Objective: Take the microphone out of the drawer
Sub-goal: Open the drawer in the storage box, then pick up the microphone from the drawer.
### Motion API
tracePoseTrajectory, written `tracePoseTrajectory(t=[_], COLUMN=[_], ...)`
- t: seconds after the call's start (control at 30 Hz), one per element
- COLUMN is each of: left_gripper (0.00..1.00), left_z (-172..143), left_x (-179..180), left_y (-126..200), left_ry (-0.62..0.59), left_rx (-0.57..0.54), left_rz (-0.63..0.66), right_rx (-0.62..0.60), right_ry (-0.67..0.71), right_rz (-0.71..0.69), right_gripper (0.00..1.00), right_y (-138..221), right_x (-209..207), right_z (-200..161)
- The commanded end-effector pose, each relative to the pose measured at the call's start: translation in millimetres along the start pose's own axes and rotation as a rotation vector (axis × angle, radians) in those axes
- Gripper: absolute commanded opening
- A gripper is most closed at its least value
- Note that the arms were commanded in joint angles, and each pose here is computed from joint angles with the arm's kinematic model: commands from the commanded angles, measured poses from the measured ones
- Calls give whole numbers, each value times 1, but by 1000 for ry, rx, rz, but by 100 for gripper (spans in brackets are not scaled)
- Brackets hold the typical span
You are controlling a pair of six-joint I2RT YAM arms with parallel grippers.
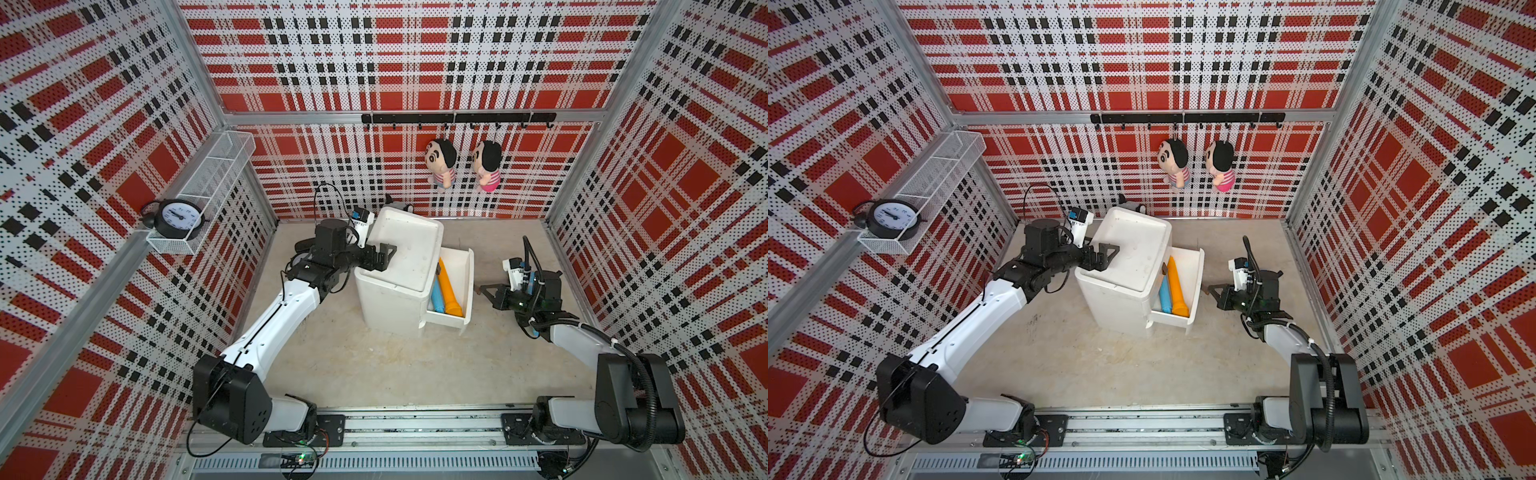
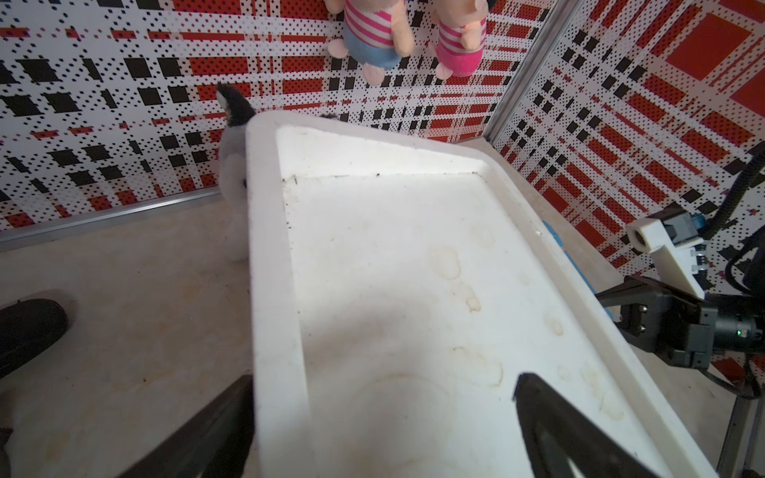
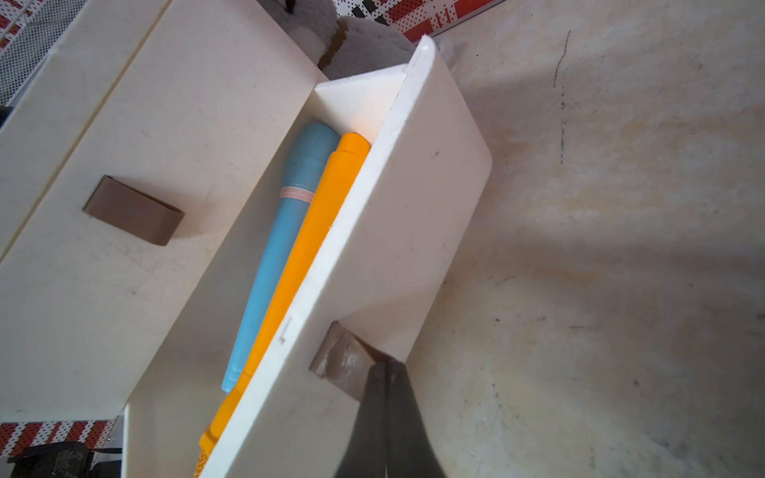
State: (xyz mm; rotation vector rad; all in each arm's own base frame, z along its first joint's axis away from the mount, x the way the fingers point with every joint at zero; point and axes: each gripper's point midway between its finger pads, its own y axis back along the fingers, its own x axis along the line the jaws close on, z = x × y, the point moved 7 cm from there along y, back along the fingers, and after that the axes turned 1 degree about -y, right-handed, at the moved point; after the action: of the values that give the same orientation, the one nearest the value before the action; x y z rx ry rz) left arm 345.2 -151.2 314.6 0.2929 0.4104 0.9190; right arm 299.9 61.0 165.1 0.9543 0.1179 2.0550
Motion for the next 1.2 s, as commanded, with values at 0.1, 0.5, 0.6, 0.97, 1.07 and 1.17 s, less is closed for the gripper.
tracePoseTrajectory(t=[0.1, 0.5, 0.6, 0.97, 1.07, 1.17], left_gripper=[98, 98, 98, 98, 98, 98], left_z=[-4, -4, -5, -6, -7, -7], left_x=[5, 5, 5, 5, 5, 5], left_y=[-4, -5, -3, -4, -5, -5], left_ry=[-1, 0, -4, -3, 2, 1], left_rx=[25, 27, 26, 28, 33, 31], left_rz=[7, 11, 18, 17, 13, 13], right_rx=[-7, 4, 1, -17, -72, -123], right_ry=[13, 28, 55, 143, 177, 217], right_rz=[-120, -172, -202, -386, -448, -460], right_gripper=[0, 0, 0, 100, 100, 100], right_y=[15, 22, 25, 50, 61, 70], right_x=[-11, -12, -10, -3, -1, 5], right_z=[-7, -9, 0, 24, 26, 29])
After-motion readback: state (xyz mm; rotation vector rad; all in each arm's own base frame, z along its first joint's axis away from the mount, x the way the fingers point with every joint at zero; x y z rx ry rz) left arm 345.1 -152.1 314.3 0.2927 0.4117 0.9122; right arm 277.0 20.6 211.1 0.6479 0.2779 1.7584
